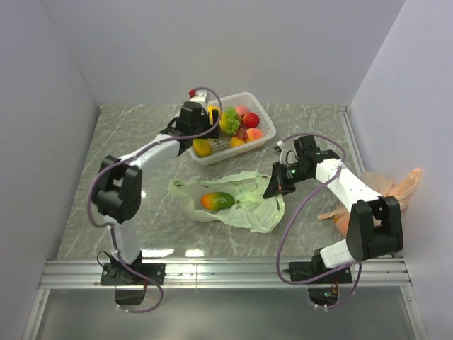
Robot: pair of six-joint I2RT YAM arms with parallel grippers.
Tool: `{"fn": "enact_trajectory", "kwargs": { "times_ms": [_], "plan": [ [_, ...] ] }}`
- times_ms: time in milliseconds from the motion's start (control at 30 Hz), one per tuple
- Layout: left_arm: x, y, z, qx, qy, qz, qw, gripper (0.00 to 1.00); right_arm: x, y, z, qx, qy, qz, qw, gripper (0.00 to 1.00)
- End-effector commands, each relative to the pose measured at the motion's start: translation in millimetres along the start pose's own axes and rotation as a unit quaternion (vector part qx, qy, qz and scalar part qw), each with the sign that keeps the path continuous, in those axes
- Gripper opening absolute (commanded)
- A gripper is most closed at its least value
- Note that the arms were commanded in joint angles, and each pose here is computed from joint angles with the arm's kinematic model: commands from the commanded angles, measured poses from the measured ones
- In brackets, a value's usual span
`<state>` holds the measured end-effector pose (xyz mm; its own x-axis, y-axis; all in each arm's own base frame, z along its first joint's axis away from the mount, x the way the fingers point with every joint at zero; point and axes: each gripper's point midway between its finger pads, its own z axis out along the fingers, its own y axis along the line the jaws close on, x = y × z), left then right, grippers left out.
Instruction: Place the fake fruits into the plastic bag and tie a complex knot
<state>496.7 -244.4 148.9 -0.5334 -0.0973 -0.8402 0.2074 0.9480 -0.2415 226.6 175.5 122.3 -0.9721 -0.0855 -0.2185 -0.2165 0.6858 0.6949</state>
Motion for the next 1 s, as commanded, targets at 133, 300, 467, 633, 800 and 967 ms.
{"fn": "enact_trajectory", "kwargs": {
  "times_ms": [133, 300, 467, 633, 800, 967],
  "plan": [
    [-57.8, -112.0, -158.3, 0.336, -0.074, 0.156, 0.926, 0.65, -14.8, 14.6, -10.7, -0.009, -0.028, -0.021, 0.999, 0.0],
    [8.5, -146.5, -215.5, 0.442, -0.035, 0.243, 0.863, 0.66, -18.2, 22.7, -14.0, -0.023, -0.029, -0.023, 0.999, 0.0],
    [62.5, -177.8, -229.8, 0.496, 0.0, 0.284, 0.821, 0.66, -18.1, 33.1, -19.5, -0.039, -0.026, -0.024, 0.999, 0.0],
    [99.7, -189.5, -203.0, 0.497, 0.04, 0.285, 0.818, 0.71, -15.9, 38.0, -23.7, -0.052, -0.025, -0.022, 0.998, 0.0],
    [126.8, -185.4, -182.3, 0.473, 0.087, 0.311, 0.82, 0.99, -14.9, 30.5, -25.4, -0.041, -0.026, -0.022, 0.999, 0.0],
    [95.0, -173.4, -196.0, 0.45, 0.071, 0.317, 0.832, 0.99, -15.0, 21.7, -27.2, -0.022, -0.029, -0.029, 0.999, 0.0]
  ]
}}
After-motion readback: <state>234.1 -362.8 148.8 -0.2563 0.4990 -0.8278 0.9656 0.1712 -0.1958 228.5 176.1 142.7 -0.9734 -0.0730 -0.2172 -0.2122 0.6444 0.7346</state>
